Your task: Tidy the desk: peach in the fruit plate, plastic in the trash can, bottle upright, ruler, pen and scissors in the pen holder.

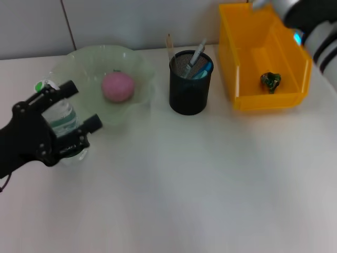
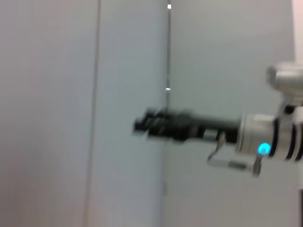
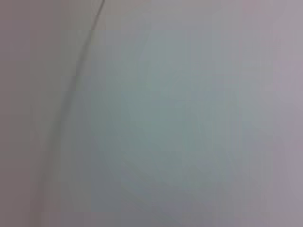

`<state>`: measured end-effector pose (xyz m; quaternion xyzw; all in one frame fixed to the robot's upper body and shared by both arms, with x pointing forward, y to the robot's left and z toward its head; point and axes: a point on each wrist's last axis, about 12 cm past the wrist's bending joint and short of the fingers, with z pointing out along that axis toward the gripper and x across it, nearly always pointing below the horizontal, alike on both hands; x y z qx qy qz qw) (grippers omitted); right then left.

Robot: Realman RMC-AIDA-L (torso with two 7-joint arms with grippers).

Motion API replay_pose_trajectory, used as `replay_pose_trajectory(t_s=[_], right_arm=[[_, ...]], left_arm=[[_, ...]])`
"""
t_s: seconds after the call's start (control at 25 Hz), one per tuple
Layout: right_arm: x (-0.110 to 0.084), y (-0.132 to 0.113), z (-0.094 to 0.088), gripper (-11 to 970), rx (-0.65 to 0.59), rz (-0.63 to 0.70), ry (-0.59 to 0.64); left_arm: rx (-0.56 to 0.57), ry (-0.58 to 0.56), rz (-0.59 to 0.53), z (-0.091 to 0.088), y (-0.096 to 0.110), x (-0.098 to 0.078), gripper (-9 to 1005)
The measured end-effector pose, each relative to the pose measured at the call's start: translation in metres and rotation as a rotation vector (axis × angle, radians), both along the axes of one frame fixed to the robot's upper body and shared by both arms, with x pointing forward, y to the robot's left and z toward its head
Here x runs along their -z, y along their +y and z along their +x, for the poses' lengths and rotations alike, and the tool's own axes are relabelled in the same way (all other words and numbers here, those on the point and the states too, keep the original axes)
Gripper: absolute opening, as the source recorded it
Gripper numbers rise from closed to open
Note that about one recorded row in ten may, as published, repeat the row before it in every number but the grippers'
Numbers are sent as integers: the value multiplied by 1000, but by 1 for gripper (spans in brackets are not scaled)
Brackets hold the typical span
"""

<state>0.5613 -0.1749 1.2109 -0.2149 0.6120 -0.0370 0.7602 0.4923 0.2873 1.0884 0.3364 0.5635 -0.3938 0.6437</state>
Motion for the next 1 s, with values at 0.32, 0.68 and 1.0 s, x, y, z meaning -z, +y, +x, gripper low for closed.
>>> replay_pose_trajectory(t_s=[0.32, 0.68, 1.0], right_arm=[[25, -24, -16, 793, -391, 277, 564], [35, -112, -41, 818, -776, 290, 661], [89, -153, -29, 818, -859, 269, 739]], left_arm=[[165, 83, 85, 9, -22, -3, 829], [227, 173, 170, 37, -36, -11, 829], [221, 265, 179, 40, -46, -1, 829]])
